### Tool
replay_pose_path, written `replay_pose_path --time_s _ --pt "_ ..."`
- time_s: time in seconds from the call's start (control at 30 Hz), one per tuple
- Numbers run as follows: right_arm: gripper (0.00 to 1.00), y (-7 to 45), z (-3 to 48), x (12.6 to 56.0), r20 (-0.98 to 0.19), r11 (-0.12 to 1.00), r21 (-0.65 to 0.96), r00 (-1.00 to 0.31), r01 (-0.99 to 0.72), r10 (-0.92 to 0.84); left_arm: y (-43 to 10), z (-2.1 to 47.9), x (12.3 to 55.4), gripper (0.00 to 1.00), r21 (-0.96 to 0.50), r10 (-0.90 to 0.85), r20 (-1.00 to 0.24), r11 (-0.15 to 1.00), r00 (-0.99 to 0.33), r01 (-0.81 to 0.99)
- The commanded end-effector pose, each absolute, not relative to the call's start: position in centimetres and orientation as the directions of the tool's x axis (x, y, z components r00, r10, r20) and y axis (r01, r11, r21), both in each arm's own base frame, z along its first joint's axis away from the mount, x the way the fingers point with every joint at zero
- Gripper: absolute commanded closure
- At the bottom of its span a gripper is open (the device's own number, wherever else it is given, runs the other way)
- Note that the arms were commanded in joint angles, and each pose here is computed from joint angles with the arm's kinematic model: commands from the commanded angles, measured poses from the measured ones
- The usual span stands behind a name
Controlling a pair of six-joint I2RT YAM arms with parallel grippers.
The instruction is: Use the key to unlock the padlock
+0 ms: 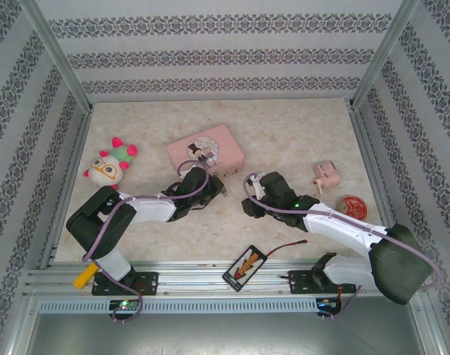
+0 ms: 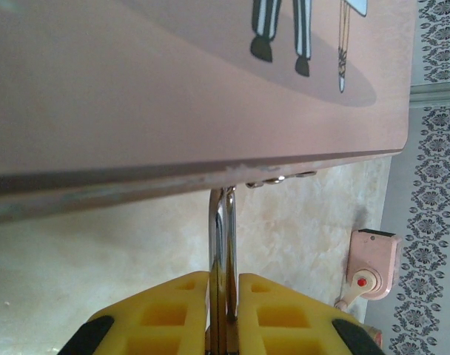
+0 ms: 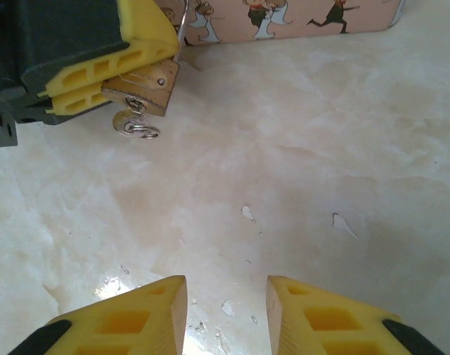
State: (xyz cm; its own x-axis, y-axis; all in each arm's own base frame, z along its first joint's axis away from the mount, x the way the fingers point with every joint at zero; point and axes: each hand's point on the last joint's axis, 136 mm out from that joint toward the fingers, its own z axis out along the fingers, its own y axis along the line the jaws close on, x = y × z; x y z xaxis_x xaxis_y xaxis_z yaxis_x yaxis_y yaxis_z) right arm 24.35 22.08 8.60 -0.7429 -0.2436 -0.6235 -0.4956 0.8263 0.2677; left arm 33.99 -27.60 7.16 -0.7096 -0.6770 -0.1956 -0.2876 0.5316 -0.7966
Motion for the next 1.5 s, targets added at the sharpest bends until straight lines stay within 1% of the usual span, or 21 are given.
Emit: replay_pose_path --time_s 0.0,0.33,0.53,0.7,1.0,1.17,1.27,1.47 --pt "0.66 23.0 9.4 24.7 -0.651 0.805 0.270 -0.716 -0.528 -0.251 -28.4 6.8 33.7 1.00 -0.789 -0.664 -0.169 0.535 -0.729 -0.303" --pt "0.66 23.2 9.1 25.0 -0.650 0.801 0.254 -0.709 -0.543 -0.274 -28.7 6.5 33.8 1.00 -0.788 -0.654 -0.153 0.532 -0.741 -0.308" --pt "0.66 25.0 10.1 24.9 -0.679 0.743 0.248 -0.659 -0.621 -0.324 -28.8 6.1 33.7 1.00 -0.784 -0.649 -0.137 0.533 -0.749 -0.318" --pt "0.66 26.3 10.7 25.5 -0.709 0.727 0.170 -0.595 -0.666 -0.379 -28.7 5.9 33.6 1.00 -0.783 -0.651 -0.130 0.530 -0.748 -0.326" --pt "0.69 28.2 9.1 26.5 -0.682 0.707 -0.038 -0.498 -0.707 -0.535 -28.7 5.9 33.7 1.00 -0.788 -0.654 -0.118 0.519 -0.747 -0.330" --pt "0.69 28.7 8.5 27.1 -0.669 0.701 -0.069 -0.488 -0.709 -0.560 -28.7 5.9 33.7 1.00 -0.791 -0.652 -0.116 0.517 -0.749 -0.328" --pt "0.67 28.7 8.1 27.5 -0.663 0.708 -0.086 -0.490 -0.701 -0.566 -28.8 6.0 33.7 1.00 -0.792 -0.651 -0.113 0.515 -0.751 -0.327" --pt "0.66 29.4 7.9 27.8 -0.661 0.697 -0.086 -0.483 -0.712 -0.575 -28.9 5.8 33.7 1.00 -0.794 -0.649 -0.108 0.512 -0.753 -0.328"
